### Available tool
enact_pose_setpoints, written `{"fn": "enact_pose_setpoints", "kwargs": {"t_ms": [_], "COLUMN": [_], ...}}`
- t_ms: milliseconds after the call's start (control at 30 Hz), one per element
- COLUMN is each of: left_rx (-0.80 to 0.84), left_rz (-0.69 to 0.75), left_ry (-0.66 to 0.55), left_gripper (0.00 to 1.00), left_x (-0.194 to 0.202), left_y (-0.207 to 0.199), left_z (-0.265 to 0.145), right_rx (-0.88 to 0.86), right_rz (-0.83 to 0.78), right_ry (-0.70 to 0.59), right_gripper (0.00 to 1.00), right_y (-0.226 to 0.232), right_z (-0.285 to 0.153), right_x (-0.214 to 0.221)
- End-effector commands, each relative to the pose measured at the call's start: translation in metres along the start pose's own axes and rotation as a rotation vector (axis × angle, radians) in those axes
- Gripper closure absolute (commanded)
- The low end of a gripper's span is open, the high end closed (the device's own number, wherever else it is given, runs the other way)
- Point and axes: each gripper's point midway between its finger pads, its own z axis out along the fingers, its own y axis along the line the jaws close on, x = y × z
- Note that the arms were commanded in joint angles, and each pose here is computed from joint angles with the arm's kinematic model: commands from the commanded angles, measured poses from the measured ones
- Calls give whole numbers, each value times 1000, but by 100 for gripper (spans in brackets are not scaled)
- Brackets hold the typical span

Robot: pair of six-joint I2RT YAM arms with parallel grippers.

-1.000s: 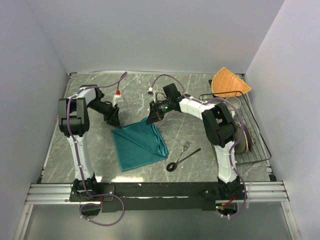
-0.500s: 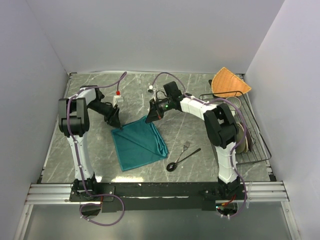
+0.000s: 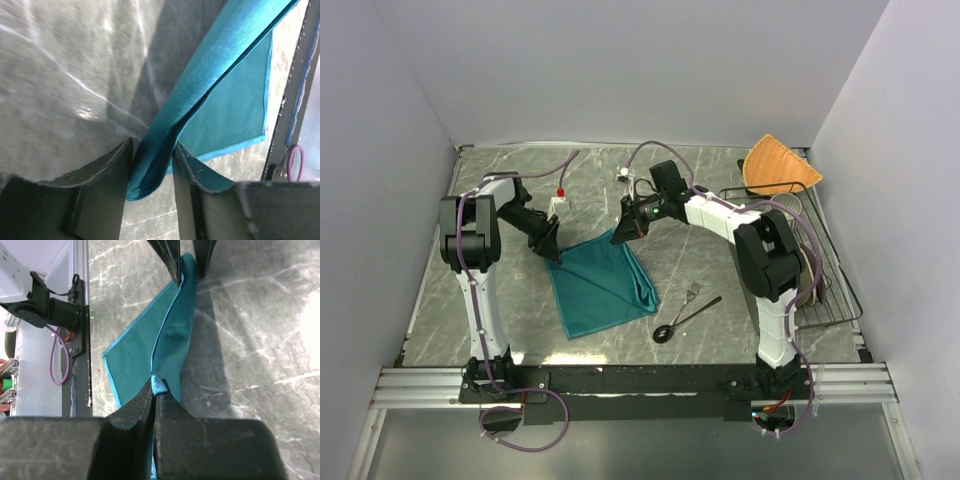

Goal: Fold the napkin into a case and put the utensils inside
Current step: Pick up the upper triangle-folded napkin from the center of the board.

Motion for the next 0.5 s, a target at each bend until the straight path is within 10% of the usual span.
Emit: {"fn": "enact_pose_setpoints", "kwargs": {"t_ms": [0,267,467], "left_rx": [5,-3,-20], "left_rz": [68,53,57], "left_ry": [47,5,6], "left_gripper": [58,71,55], "left_x": [14,12,14], "left_y": [0,0,-1], "left_z": [2,-4,-6], "right_rx": [-24,-13,-15], "right_rz": [-81,-73,-67], "right_ry": [-53,-47,-48], "right_gripper": [100,100,100], "right_y": [24,20,18], "right_z": [-10,-16,-17], "right_x": [-23,-20,-20]}}
